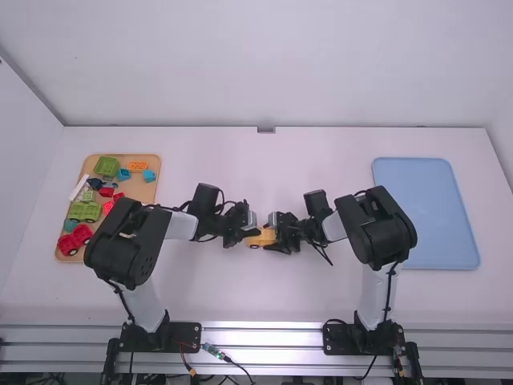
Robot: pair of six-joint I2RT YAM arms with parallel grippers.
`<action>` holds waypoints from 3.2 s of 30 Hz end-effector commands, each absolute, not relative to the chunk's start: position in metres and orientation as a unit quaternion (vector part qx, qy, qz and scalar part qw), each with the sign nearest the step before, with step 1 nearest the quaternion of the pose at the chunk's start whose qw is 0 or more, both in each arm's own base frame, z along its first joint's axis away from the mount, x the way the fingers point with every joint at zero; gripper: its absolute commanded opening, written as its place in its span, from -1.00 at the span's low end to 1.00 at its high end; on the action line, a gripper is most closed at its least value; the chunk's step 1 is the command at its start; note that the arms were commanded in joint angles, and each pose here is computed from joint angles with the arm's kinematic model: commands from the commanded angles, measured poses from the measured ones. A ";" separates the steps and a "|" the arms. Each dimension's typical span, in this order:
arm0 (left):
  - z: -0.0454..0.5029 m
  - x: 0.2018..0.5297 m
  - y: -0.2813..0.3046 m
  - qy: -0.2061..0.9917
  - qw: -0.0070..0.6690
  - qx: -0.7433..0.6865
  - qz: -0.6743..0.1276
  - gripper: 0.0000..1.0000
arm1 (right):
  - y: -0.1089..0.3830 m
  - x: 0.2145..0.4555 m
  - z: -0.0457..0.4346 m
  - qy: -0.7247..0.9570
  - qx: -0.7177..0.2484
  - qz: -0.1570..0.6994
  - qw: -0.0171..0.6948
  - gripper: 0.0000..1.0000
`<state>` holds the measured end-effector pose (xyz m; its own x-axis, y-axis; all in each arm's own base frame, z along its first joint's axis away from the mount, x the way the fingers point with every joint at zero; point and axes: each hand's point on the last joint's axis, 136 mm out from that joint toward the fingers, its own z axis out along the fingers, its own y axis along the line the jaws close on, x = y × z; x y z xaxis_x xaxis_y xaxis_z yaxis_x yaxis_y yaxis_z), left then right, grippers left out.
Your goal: Assemble lego blocks to make yellow taxi
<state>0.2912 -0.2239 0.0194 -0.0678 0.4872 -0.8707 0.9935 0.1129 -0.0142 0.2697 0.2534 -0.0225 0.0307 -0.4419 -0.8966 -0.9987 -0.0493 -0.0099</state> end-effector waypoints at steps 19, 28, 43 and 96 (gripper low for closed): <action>0.079 0.309 -0.204 0.624 0.453 0.570 -0.284 -0.97 | 0.247 0.284 -0.022 0.589 -0.607 0.376 0.378 0.31; 0.119 0.315 -0.194 0.605 0.496 0.571 -0.248 -0.97 | 0.241 0.292 -0.021 0.596 -0.601 0.370 0.383 0.38; 0.108 0.317 -0.189 0.625 0.482 0.564 -0.242 -0.96 | 0.243 0.284 -0.023 0.600 -0.600 0.379 0.368 0.19; 0.157 0.445 -0.005 0.898 0.428 0.070 -0.073 0.98 | 0.130 0.372 0.035 0.842 -0.397 0.088 0.355 0.99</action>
<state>0.4282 -0.0485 0.1467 -0.5722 0.1977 -0.7959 0.3875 0.9205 -0.0500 0.3618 0.1416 0.0266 -0.3907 -0.6238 -0.6769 -0.7930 0.6015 -0.0966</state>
